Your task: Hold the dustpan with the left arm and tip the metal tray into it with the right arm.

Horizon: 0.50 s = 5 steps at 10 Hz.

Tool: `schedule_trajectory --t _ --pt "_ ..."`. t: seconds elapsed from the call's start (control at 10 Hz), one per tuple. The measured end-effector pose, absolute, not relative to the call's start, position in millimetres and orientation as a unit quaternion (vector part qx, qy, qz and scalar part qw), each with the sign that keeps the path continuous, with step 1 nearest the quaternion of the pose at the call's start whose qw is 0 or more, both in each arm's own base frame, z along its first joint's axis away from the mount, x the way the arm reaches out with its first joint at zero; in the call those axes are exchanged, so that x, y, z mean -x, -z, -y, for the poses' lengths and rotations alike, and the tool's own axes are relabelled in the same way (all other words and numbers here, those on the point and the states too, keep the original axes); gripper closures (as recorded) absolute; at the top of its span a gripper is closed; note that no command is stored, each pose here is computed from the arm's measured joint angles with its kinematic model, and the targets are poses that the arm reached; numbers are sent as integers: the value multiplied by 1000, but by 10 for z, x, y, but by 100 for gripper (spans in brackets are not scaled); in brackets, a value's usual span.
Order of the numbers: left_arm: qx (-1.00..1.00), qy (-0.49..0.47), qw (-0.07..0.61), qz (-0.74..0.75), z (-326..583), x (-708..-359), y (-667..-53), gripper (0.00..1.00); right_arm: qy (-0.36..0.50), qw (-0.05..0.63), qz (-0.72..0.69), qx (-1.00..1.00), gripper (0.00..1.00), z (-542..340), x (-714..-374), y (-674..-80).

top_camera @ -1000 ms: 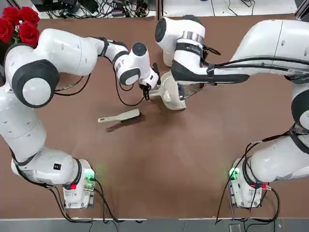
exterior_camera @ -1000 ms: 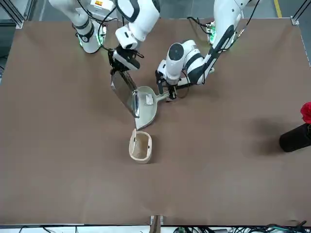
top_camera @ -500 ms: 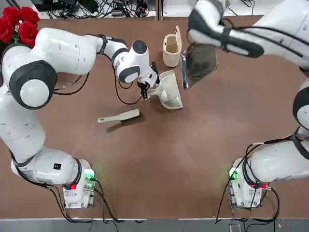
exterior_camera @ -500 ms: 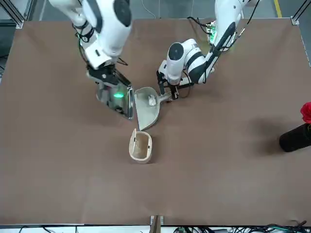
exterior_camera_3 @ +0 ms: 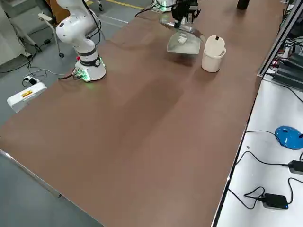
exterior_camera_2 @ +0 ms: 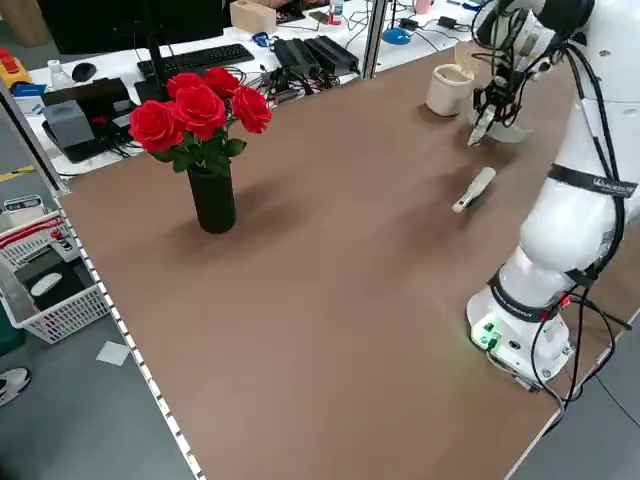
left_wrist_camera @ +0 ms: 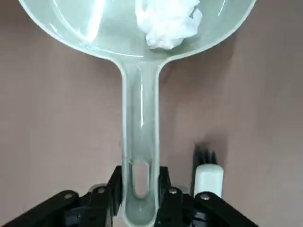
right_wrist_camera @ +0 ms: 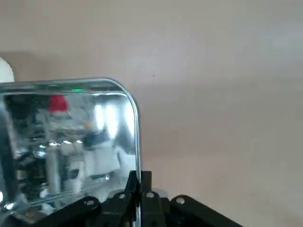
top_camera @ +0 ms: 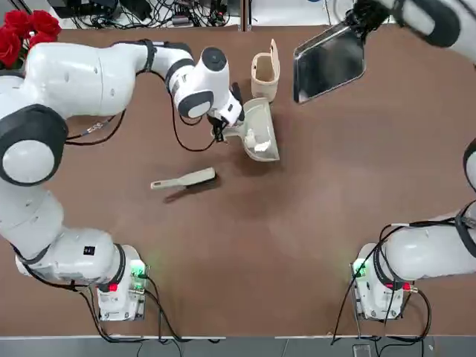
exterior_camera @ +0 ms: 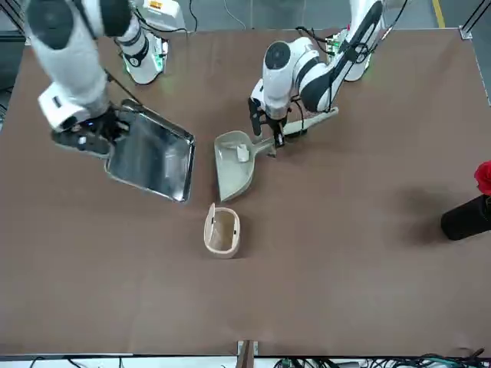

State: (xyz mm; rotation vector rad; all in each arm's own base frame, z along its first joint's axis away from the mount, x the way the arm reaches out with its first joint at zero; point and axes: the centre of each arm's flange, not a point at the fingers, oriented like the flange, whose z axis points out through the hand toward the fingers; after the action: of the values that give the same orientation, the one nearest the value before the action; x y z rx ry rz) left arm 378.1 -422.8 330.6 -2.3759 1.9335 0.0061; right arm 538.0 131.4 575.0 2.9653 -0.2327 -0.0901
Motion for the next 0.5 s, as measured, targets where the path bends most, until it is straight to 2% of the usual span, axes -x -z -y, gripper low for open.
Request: schedule_trajectory --t 0.3,0.5 --pt "784 2 27 -621 3868 -3981 -3804 67 60 10 111 -992 95 -312 -5458 -5707" --pt "794 8 26 -607 3508 -4159 -4174 67 71 -21 119 -990 95 293 -5441 -5446"
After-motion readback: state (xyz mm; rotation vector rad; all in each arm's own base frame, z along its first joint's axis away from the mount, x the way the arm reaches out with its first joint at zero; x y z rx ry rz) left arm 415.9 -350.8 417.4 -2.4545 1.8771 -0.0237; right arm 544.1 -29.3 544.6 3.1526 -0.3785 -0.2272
